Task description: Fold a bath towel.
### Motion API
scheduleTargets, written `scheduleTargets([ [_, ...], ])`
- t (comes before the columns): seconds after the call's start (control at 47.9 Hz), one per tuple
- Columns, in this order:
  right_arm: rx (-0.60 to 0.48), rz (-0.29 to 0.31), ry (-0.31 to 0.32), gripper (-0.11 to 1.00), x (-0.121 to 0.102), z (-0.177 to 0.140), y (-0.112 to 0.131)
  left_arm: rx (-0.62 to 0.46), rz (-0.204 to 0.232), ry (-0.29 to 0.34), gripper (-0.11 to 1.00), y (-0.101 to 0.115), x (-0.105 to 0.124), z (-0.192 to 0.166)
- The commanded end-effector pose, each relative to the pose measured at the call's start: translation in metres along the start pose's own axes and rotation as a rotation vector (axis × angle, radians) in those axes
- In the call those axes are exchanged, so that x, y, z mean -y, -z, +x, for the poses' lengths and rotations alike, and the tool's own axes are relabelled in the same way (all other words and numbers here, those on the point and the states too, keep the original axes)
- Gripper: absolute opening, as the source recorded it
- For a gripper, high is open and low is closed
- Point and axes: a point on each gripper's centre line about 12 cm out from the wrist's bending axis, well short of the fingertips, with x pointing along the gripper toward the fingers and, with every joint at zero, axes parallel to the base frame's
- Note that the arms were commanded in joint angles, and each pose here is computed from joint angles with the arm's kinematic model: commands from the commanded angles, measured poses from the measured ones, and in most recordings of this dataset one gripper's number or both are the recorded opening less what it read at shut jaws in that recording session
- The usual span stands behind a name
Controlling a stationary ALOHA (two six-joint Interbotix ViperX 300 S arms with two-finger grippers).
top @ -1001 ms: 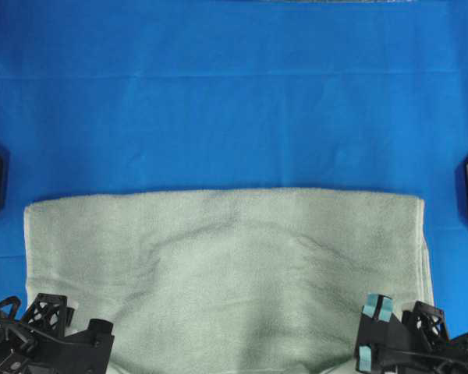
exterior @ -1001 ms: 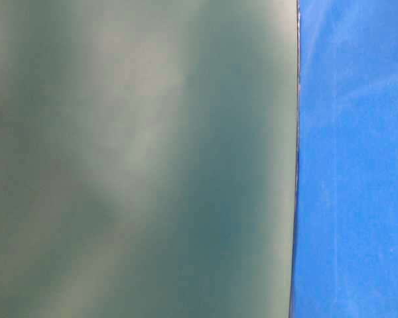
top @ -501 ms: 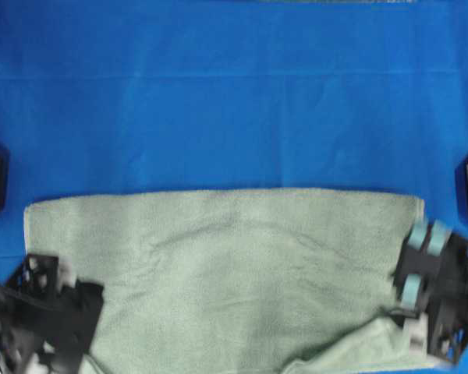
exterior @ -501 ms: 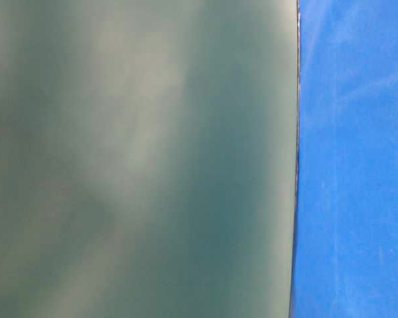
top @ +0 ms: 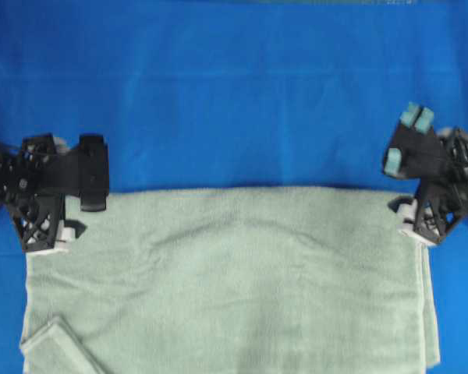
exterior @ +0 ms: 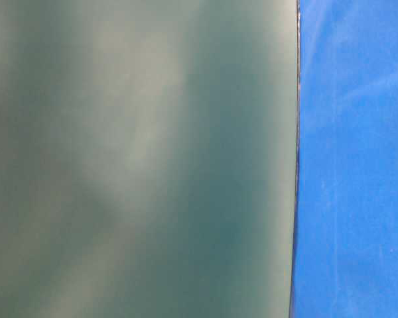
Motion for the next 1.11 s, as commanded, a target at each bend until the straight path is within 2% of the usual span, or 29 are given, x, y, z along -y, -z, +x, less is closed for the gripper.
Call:
scheduleTargets([
  [0.0,-0.004,0.026,-0.02,0.65,0.005,0.012,-0.001,0.043,-0.008,0.001,0.78,-0.002,-0.006,0.007],
  [0.104,-0.033,0.042,-0.016,0.65,0.012,0.034,0.007,0.02,0.001,-0.008,0.78,0.012,-0.012,0.022],
  [0.292,-0.085,0.064,-0.003,0.65,0.02,0.064,0.022,-0.078,-0.013,-0.035,0.78,0.043,-0.022,0.047],
  [0.396,-0.096,0.063,-0.003,0.64,0.019,0.07,0.024,-0.117,-0.029,-0.044,0.72,0.049,-0.024,0.054],
  [0.459,-0.103,0.066,0.001,0.62,0.02,0.072,0.024,-0.124,-0.033,-0.043,0.64,0.05,-0.023,0.055],
  [0.521,-0.104,0.069,0.004,0.55,0.021,0.072,0.024,-0.122,-0.039,-0.041,0.5,0.049,-0.023,0.055],
  [0.668,-0.097,0.072,0.001,0.17,0.021,0.069,0.023,-0.139,-0.05,-0.045,0.18,0.051,-0.023,0.053],
  [0.709,-0.089,0.073,-0.001,0.08,0.02,0.066,0.02,-0.149,-0.059,-0.047,0.1,0.05,-0.023,0.05],
  [0.876,-0.014,0.092,-0.008,0.08,0.02,0.03,-0.001,-0.153,-0.076,-0.05,0.09,0.031,-0.018,0.024],
  [1.085,0.204,0.095,-0.047,0.08,0.025,-0.047,-0.034,0.014,-0.083,-0.006,0.09,-0.014,-0.008,-0.041],
])
